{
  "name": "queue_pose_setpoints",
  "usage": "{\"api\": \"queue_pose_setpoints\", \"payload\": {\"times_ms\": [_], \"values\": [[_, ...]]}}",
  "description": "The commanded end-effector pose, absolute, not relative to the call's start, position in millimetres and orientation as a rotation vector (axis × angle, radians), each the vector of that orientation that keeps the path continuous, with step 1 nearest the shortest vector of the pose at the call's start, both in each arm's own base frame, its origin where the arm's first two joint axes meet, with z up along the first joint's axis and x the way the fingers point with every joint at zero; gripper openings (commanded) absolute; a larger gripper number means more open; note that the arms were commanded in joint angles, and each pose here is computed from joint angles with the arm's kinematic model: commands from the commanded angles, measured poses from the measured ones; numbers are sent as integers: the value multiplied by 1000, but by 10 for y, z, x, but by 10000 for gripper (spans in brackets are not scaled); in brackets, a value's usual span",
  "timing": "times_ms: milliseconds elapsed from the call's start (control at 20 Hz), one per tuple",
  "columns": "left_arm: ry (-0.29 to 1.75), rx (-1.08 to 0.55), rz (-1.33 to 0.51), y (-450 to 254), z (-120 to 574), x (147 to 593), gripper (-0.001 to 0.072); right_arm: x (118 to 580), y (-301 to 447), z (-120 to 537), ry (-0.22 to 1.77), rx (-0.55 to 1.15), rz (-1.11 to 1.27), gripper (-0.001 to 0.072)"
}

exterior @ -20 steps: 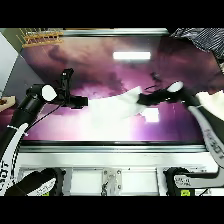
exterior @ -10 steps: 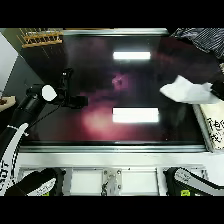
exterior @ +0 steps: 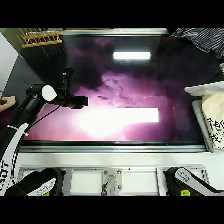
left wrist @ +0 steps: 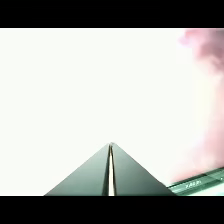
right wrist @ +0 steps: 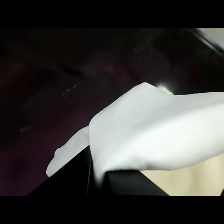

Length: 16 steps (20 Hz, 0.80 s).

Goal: Fold the clothes and pants, and hang the long-sleeved shirts on hangers.

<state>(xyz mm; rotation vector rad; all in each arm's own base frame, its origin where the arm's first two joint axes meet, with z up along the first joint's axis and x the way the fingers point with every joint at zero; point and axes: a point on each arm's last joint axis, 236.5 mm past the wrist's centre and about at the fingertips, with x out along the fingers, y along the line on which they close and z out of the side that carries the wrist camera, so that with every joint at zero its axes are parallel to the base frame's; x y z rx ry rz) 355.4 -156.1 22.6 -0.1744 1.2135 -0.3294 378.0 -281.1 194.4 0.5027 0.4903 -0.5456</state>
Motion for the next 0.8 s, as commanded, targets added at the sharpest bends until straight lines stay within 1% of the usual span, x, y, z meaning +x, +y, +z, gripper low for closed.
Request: {"api": "queue_pose_setpoints", "payload": {"times_ms": [0, 100, 200, 400, 600, 750], "values": [[1209, -174, -330, -1563, 226, 3564, 5, 3506, -2944, 2137, 473, 463, -660, 14], [1209, -173, -330, -1563, 227, 3562, 5, 3339, -2917, 2021, 556, 452, -687, 14], [1208, -173, -330, -1564, 229, 3564, 5, 3122, -2890, 1783, 689, 440, -725, 14], [1211, -172, -330, -1562, 224, 3560, 5, 2562, -2975, 1274, 895, 453, -907, 14], [1212, -172, -330, -1562, 224, 3555, 5, 2173, -2961, 865, 1023, 431, -1004, 14], [1212, -172, -330, -1562, 224, 3554, 5, 2015, -2941, 660, 1093, 414, -1029, 15]]}}
